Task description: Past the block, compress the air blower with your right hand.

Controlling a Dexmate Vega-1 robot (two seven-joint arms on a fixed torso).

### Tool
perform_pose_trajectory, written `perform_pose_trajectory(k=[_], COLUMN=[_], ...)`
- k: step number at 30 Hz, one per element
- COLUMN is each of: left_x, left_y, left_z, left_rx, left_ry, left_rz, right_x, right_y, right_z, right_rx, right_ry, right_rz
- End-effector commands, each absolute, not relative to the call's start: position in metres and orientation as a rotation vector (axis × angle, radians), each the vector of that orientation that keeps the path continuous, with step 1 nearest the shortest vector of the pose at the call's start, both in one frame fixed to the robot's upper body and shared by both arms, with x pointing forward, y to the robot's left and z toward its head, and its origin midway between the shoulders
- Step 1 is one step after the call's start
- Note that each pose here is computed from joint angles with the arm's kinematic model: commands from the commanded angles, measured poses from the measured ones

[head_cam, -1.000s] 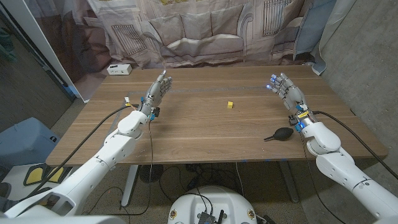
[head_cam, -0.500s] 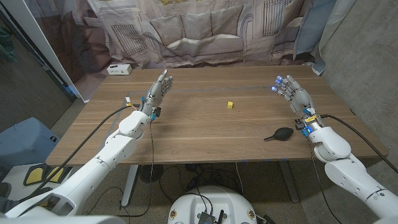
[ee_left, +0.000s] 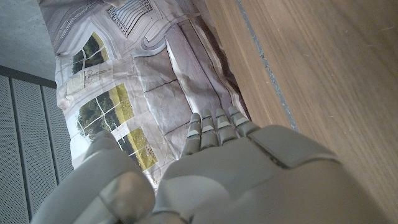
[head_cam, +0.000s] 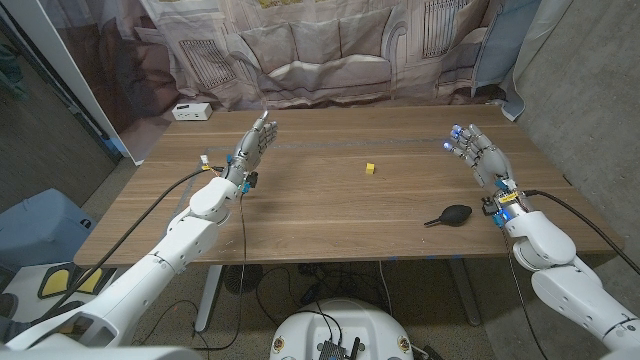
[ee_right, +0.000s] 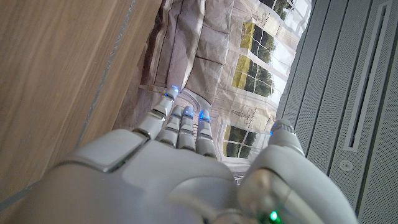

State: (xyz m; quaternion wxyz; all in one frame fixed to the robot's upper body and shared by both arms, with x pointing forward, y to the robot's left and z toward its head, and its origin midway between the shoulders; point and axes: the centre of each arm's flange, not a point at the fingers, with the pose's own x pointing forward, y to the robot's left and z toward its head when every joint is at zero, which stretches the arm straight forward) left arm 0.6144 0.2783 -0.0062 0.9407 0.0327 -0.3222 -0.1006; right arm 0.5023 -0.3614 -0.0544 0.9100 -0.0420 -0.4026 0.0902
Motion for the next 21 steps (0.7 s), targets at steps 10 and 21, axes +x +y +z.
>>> perform_pose_trajectory(k=[10,21], left_x=[0.613,0.615], left_y=[0.277,0.272], left_z=[-0.002,0.001], left_rx=[0.07,0.077], left_ry=[-0.665,-0.667], left_rz=[-0.197,-0.211], right_x=[0.479,0.468], right_y=[-0.369,-0.37], right_z=[-0.064,-0.071], right_rx=[-0.094,-0.077], right_ry=[-0.843,-0.841], right_rz=[0.166,0.162])
